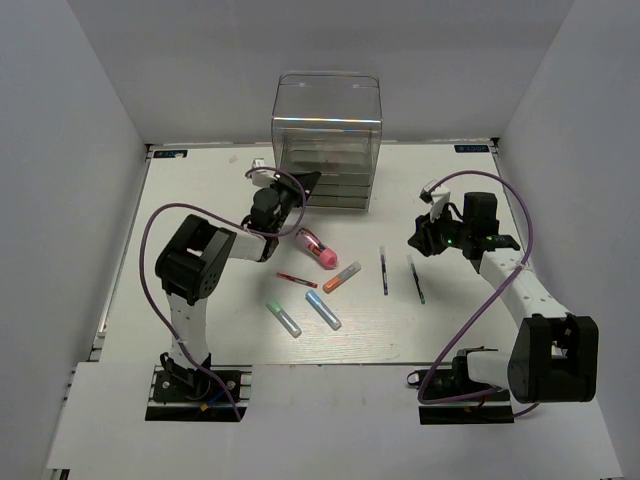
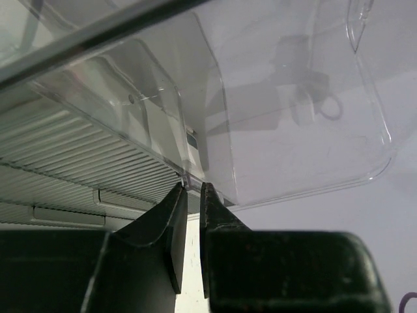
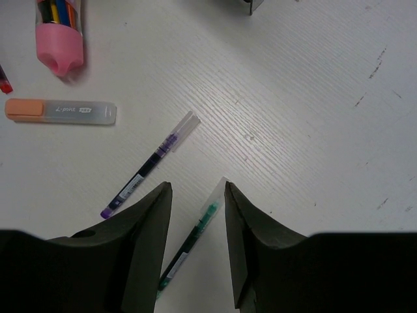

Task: Sort the stationery into containers
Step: Open the drawer in the storage box, then pick up the stationery from the center of the board.

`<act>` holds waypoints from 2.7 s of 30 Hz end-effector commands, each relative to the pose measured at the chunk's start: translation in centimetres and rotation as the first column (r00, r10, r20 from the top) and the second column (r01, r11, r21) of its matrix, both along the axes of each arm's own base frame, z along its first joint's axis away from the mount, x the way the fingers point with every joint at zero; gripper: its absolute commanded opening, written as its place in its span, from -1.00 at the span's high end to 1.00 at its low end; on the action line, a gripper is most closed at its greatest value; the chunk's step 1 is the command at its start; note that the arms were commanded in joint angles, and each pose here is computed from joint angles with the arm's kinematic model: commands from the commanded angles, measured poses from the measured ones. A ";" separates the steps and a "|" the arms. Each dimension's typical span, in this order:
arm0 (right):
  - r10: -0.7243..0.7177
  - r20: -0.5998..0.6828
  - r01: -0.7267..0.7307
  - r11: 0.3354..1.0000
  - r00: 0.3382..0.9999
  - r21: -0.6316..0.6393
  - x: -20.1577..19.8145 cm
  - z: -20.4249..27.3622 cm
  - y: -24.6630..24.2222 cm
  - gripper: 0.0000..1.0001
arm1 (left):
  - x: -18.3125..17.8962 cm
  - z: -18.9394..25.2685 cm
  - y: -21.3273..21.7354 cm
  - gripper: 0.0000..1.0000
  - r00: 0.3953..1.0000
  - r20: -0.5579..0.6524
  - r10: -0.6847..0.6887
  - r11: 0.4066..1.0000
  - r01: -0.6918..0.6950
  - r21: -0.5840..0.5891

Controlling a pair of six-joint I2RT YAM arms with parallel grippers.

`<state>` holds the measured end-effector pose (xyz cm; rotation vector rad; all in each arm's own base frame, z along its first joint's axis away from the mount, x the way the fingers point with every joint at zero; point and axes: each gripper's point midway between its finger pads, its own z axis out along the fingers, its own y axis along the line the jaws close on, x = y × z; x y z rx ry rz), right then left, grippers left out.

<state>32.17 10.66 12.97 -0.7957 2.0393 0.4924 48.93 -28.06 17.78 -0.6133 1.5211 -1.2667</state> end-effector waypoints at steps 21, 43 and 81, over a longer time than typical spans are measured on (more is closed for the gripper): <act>0.318 0.115 -0.330 0.937 0.941 0.112 -2.3 2.1 6.4 0.14 | -4.5 7.7 0.0 1.00 0.983 0.179 -0.038 0.997 0.051 -0.065; 0.356 0.089 -0.355 0.934 0.930 -0.030 0.6 -0.5 16.8 -0.23 | -4.7 12.8 0.5 1.00 0.960 0.281 -0.006 0.993 0.040 -0.114; 0.395 -0.028 -0.396 0.913 0.918 -0.096 0.6 -7.1 24.0 -0.55 | -4.9 13.7 0.8 1.00 0.956 0.295 0.006 0.992 0.033 -0.125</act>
